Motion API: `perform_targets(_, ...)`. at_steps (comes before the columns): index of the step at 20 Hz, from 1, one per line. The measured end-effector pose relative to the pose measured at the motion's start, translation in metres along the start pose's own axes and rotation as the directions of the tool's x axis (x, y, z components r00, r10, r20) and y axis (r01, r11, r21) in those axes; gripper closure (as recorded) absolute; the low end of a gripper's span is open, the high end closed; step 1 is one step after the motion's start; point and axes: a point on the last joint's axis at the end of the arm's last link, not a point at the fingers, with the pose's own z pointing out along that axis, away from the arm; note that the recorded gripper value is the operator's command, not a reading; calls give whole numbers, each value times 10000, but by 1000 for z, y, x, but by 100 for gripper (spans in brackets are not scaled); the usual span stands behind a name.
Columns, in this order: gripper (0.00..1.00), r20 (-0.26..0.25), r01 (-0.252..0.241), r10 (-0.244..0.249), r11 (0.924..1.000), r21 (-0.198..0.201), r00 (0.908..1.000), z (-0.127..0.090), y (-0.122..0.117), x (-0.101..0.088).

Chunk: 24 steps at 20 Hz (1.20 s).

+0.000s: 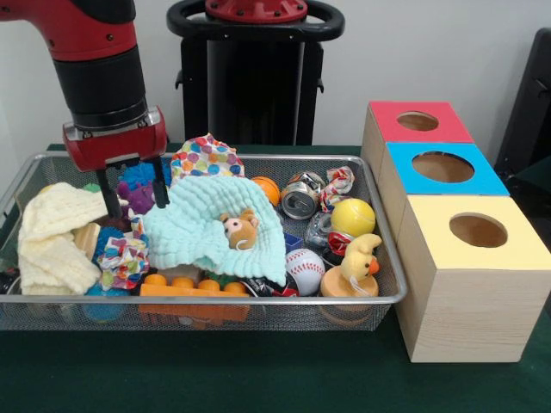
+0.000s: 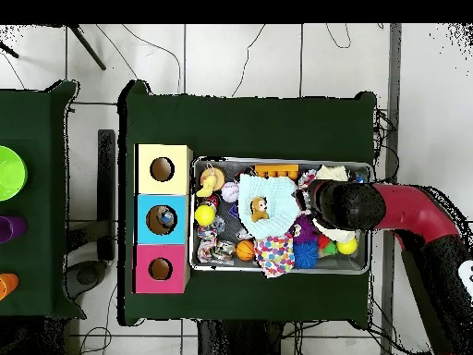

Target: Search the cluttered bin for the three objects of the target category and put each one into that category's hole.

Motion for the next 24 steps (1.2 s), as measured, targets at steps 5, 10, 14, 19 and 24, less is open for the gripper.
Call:
perform_targets(5, 0, -48, 328, -328, 9994, 124, 9995, -8, 14, -7)
perform_targets(10, 0, -189, 830, -827, 9965, 126, 9964, -11, 41, -13)
perform_targets(14, 0, -213, 1268, -1266, 9919, 88, 9917, -10, 66, -16)
perform_targets(19, 0, -145, 1551, -1550, 9879, 66, 9878, -6, 84, -16)
perform_targets(24, 0, 78, 1755, -1756, 9844, 115, 9844, 3, 100, -13)
